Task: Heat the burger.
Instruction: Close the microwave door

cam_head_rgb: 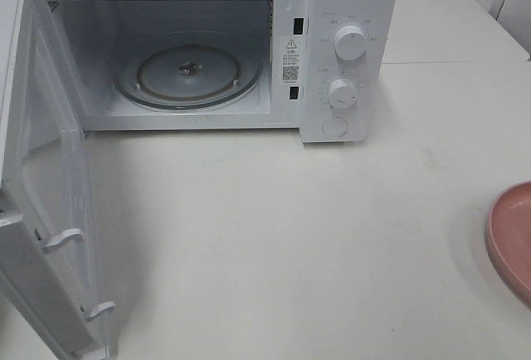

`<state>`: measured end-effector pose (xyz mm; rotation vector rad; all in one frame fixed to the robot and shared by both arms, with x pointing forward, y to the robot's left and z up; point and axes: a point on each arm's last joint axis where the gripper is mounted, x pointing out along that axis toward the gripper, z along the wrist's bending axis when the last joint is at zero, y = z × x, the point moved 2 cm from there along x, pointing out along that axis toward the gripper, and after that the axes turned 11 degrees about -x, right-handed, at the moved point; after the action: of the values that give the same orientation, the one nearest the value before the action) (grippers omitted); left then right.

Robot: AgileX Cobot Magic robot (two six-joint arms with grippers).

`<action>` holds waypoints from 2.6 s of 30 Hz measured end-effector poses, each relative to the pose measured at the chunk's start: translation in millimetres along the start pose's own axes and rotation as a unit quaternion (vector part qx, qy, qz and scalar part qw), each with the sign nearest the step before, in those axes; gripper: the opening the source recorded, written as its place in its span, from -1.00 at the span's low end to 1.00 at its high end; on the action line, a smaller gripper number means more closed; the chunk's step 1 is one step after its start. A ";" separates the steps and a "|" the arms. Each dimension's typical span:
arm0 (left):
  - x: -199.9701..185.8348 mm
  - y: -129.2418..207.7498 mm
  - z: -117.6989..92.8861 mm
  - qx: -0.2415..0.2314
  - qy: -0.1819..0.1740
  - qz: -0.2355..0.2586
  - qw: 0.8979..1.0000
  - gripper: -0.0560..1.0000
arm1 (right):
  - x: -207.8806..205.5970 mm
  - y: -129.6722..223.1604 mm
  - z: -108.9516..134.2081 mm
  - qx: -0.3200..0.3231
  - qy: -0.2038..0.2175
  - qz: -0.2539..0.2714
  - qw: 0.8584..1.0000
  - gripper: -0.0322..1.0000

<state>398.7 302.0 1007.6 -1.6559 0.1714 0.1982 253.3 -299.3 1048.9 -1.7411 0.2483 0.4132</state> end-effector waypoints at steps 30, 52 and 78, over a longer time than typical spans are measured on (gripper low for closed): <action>53.7 40.2 -45.3 -0.002 0.219 0.043 0.975 -0.89 | 0.0 0.0 0.0 0.000 0.000 0.000 1.000 0.52; 105.5 35.4 -108.1 -0.016 0.294 0.041 0.955 -0.89 | 0.0 0.0 0.0 0.000 0.000 0.000 1.000 0.52; 164.2 22.8 -219.8 -0.036 0.323 0.008 0.946 -0.89 | 0.0 0.0 0.0 0.000 0.000 0.000 1.000 0.52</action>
<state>559.3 82.0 967.4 -1.7439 0.6784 -0.3420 253.3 -299.3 1048.9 -1.7411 0.2483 0.4132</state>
